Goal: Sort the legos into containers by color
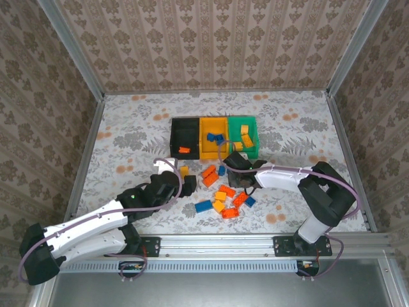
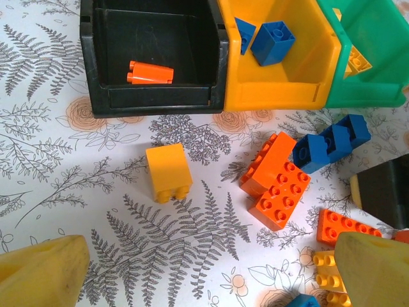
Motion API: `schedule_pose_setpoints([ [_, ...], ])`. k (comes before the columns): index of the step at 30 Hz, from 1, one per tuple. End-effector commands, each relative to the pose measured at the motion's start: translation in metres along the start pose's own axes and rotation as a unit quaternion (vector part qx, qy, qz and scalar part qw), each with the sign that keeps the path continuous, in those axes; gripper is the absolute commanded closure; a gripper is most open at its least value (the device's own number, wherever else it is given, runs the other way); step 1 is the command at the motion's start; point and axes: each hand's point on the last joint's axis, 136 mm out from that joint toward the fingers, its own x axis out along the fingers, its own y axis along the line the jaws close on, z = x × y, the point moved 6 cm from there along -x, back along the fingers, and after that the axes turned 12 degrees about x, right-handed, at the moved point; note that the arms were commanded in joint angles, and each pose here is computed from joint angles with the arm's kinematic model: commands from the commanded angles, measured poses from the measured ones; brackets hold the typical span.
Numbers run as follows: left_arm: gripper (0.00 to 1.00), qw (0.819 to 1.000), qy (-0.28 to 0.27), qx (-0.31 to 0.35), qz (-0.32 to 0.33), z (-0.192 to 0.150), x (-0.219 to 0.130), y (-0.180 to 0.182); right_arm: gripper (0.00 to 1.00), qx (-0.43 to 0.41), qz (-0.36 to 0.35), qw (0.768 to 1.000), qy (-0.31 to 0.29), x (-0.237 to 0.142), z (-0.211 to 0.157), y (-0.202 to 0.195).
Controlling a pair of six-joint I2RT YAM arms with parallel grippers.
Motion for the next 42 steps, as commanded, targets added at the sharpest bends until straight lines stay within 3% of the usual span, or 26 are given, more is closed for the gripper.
schedule_pose_setpoints([
  [1,0.0,1.0,0.008,0.003,0.02,-0.005,-0.001,0.008,0.61,0.004,0.015,1.0,-0.025,-0.02,0.008,-0.001],
  [7,0.0,1.0,0.014,0.002,0.024,-0.008,0.0,0.01,0.61,-0.019,0.093,0.993,-0.068,-0.073,0.043,0.027],
  [10,0.0,1.0,0.018,0.0,0.02,-0.01,0.0,0.009,0.6,-0.027,0.115,0.99,-0.082,-0.081,0.065,0.05],
  [16,0.0,0.999,0.034,0.007,0.018,-0.014,-0.001,0.01,0.6,-0.032,0.114,0.989,-0.089,-0.058,0.111,0.095],
  [24,0.0,0.999,0.051,-0.005,0.01,-0.023,-0.003,0.016,0.58,-0.01,0.053,0.993,-0.104,-0.016,0.156,0.109],
  [27,0.0,0.998,0.057,-0.005,0.012,-0.024,-0.002,0.018,0.56,-0.002,0.051,0.994,-0.099,-0.004,0.163,0.11],
  [32,0.0,0.998,0.067,-0.003,0.015,-0.024,0.003,0.022,0.3,-0.011,0.085,0.991,-0.1,-0.013,0.17,0.123],
  [42,0.09,0.991,0.113,0.044,0.06,-0.012,0.055,0.016,0.27,0.02,0.162,0.978,-0.128,-0.07,0.145,0.101],
])
